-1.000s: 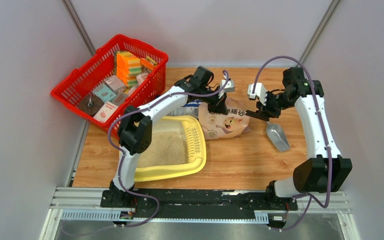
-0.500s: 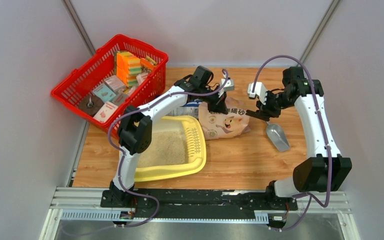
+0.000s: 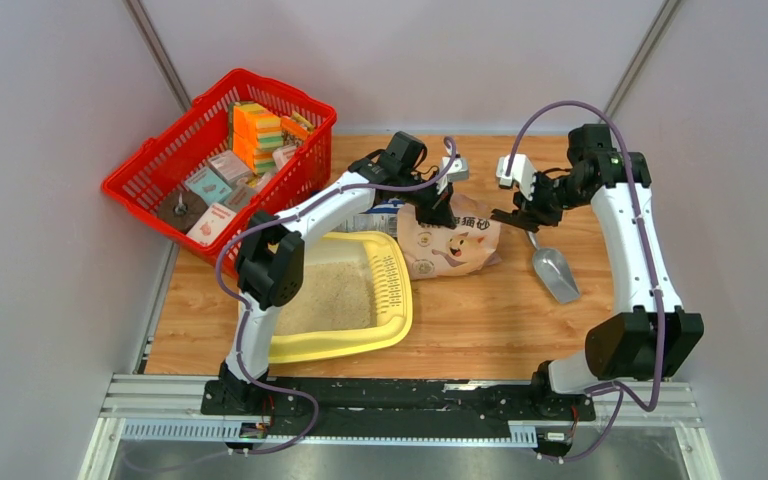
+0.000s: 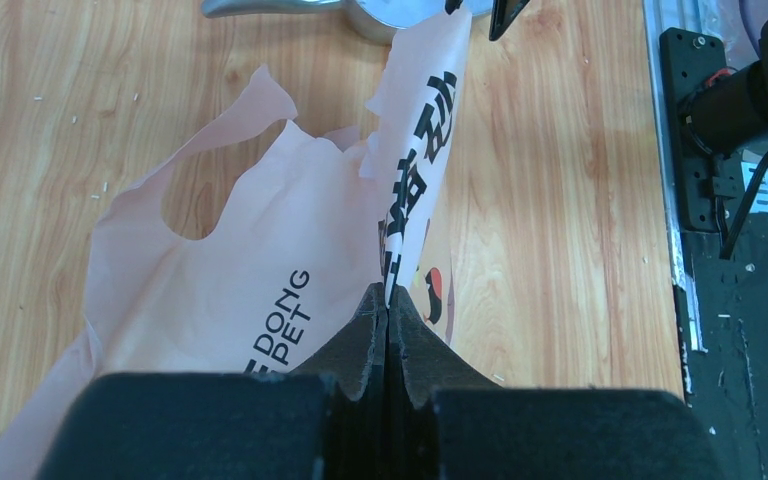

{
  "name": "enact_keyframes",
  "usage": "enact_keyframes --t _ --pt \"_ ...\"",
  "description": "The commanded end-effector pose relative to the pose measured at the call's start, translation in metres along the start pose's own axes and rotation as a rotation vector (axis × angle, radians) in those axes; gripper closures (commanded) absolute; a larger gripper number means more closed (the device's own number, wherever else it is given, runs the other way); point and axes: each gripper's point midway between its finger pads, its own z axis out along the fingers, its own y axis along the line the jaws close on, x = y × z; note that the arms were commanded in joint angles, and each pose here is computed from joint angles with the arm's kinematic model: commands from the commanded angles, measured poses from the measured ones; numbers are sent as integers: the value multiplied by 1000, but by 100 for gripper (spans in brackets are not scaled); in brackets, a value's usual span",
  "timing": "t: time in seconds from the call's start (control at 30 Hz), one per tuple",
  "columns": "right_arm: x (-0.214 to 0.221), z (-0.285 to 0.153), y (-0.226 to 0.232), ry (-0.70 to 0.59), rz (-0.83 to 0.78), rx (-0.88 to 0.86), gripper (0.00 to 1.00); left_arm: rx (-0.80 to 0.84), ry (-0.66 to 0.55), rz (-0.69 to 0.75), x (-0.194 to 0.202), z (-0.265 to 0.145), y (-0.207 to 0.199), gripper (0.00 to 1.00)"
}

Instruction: Fill the litter box with clean litter

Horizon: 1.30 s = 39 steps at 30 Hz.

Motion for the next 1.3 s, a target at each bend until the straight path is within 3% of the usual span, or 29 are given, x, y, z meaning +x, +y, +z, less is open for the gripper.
enact_keyframes --t 0.0,0.57,1.1,1.27 --pt "8 -11 55 48 97 -174 100 29 -106 94 -43 -8 -8 100" --pt "24 6 57 85 140 -218 100 30 -120 84 -47 -8 -10 100" --pt "13 34 39 133 67 -208 100 68 -143 77 -54 -12 -19 100" --pt "2 33 34 147 48 -209 100 69 -126 70 -55 -29 -20 70"
